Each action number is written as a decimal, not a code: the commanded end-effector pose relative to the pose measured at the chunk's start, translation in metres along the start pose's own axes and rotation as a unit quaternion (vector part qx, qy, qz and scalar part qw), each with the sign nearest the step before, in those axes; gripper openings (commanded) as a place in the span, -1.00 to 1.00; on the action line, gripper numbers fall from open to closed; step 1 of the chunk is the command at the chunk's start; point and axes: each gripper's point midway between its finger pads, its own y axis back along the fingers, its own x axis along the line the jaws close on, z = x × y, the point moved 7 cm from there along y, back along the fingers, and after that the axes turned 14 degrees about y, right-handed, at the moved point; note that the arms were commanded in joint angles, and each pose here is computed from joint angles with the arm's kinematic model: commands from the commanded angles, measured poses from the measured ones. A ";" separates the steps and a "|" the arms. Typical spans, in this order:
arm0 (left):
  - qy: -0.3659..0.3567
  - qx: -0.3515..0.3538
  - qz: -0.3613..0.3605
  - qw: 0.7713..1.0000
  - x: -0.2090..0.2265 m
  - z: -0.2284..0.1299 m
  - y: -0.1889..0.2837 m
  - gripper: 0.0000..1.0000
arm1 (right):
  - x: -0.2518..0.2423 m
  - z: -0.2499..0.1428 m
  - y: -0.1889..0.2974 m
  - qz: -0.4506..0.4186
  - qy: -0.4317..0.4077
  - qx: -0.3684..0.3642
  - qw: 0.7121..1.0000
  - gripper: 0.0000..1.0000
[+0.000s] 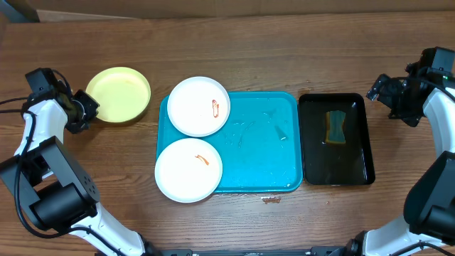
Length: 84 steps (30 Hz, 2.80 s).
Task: Clean dirty plates on tray and stack at the side
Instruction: 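Lower the yellow plate onto the table left of the teal tray and release, then grasp the rim of the upper white plate with the left gripper and drag it right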
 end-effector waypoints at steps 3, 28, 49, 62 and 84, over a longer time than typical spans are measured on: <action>0.003 0.022 -0.015 1.000 -0.007 -0.005 0.012 0.43 | 0.003 0.005 0.005 0.002 0.002 -0.012 1.000 1.00; -0.254 0.088 0.048 0.962 -0.092 -0.191 0.120 0.08 | 0.003 0.005 0.005 0.002 0.002 -0.012 1.000 1.00; -0.277 0.037 0.076 0.957 -0.102 -0.195 0.005 -0.24 | 0.003 0.005 0.005 0.002 0.002 -0.012 1.000 1.00; -0.278 0.064 0.092 0.954 -0.094 -0.203 -0.020 -0.47 | 0.003 0.005 0.005 0.002 0.002 -0.012 1.000 1.00; -0.323 0.252 -0.052 0.911 -0.120 -0.280 -0.008 -0.85 | 0.003 0.005 0.005 0.002 0.002 -0.012 1.000 1.00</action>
